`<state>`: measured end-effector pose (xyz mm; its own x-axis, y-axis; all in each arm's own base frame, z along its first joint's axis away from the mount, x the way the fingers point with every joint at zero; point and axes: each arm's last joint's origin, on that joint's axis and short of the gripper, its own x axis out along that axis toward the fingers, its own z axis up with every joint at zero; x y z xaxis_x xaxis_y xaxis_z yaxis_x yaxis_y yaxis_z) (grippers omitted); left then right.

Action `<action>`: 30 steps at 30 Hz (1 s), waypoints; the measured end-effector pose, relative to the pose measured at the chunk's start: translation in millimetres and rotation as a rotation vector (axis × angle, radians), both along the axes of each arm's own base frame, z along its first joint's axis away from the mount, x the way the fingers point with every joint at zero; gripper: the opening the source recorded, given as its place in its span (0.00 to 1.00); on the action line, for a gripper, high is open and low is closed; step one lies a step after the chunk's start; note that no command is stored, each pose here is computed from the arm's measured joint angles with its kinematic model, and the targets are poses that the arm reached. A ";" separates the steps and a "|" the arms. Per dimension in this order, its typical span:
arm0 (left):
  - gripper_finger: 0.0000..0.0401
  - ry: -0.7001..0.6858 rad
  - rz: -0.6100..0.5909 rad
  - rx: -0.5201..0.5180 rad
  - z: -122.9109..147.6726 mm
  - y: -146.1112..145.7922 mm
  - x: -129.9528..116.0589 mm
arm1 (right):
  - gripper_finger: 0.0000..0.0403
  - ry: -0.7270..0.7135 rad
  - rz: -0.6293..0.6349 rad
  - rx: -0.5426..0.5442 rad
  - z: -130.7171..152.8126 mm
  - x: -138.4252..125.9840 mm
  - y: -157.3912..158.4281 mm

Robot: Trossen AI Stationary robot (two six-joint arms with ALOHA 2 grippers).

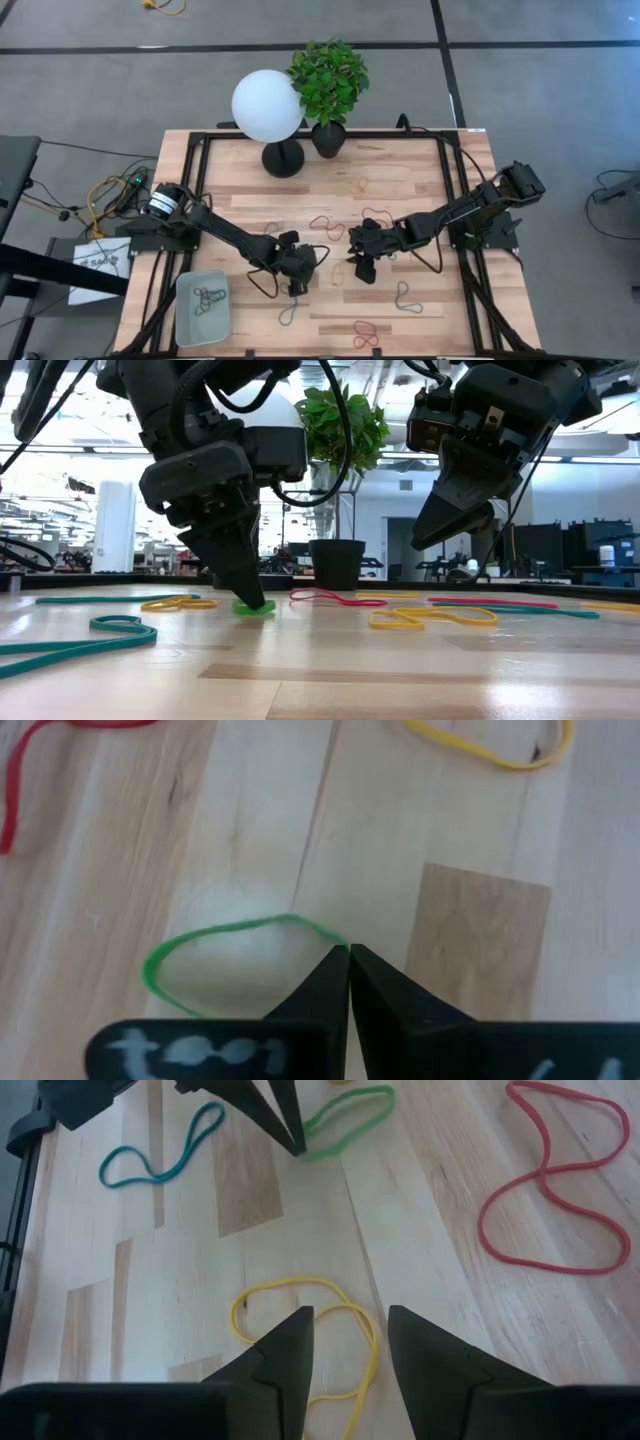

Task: Pick and place items into bin
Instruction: Put the green rubber band into the gray bin

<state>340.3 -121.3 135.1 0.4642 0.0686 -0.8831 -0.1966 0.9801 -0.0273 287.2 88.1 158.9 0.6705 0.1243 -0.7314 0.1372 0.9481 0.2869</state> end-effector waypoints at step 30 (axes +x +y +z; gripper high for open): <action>0.17 -0.001 -0.009 0.000 0.5 1.2 1.0 | 0.31 0.000 0.000 0.000 0.0 0.0 0.0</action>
